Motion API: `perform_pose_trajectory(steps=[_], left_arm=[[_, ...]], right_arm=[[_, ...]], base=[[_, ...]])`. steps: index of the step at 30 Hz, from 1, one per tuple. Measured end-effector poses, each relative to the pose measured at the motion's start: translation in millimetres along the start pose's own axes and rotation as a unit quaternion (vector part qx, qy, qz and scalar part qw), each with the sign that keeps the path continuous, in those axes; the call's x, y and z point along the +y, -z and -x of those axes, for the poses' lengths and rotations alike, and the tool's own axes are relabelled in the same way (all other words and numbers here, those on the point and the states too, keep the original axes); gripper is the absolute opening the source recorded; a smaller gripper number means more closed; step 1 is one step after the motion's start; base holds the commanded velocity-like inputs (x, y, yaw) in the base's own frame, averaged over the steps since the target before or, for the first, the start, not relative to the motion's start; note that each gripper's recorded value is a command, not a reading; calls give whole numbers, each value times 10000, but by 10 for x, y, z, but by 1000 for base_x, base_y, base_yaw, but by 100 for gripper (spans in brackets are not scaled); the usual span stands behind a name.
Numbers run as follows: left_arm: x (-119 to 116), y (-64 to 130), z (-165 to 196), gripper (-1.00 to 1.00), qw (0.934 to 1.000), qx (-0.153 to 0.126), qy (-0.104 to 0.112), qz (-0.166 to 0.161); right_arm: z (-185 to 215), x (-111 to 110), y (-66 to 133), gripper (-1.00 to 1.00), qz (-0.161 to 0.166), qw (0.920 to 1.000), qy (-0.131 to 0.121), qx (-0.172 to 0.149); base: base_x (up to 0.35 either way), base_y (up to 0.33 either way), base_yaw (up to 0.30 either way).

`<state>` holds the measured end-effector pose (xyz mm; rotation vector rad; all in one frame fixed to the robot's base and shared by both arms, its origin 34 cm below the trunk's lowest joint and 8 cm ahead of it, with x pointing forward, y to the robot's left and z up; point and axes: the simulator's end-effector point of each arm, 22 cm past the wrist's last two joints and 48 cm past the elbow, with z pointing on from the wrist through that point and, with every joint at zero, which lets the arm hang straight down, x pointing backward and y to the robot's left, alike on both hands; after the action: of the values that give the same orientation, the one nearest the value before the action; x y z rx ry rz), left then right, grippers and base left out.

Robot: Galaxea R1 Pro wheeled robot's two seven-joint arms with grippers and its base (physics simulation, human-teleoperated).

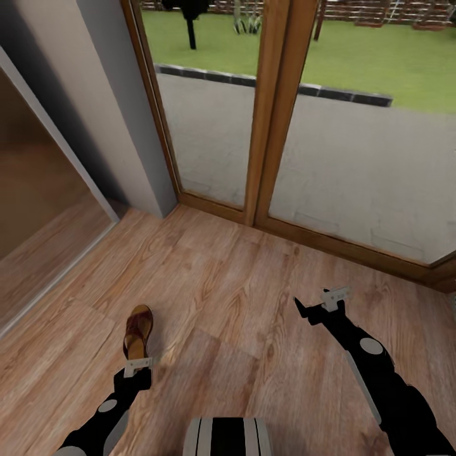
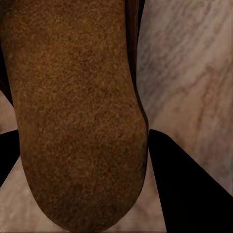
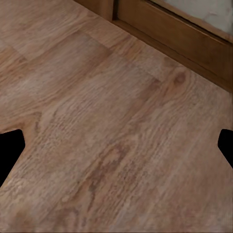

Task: Pick up the two gym shoes and the two sandals from the corridor floor and place them onto the hallstand (shoe rack) in the corridor, making sure they are on the rack and not on the floor. Arrange them so the two gym shoes are next to each other and the two sandals are next to each other.

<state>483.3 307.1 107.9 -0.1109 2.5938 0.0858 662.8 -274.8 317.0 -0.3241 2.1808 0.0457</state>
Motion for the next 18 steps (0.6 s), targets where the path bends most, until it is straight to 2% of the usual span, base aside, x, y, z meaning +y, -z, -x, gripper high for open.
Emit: perform_pose_trajectory(steps=[7, 15, 18], left_arm=[[113, 150, -17, -100, 9999, -114, -20, 59], [260, 346, -14, -100, 9990, -411, -80, 126], [283, 420, -12, -100, 9985, -530, -80, 138]], right_arm=[[-637, -252, 344, 100, -495, 9978, -229, 386], [-1257, -156, 651, 100, -540, 9979, -240, 252], [-1542, -105, 756, 100, -546, 9977, -268, 299]], base=[[0, 0, 0], [0, 0, 0], [0, 0, 0]])
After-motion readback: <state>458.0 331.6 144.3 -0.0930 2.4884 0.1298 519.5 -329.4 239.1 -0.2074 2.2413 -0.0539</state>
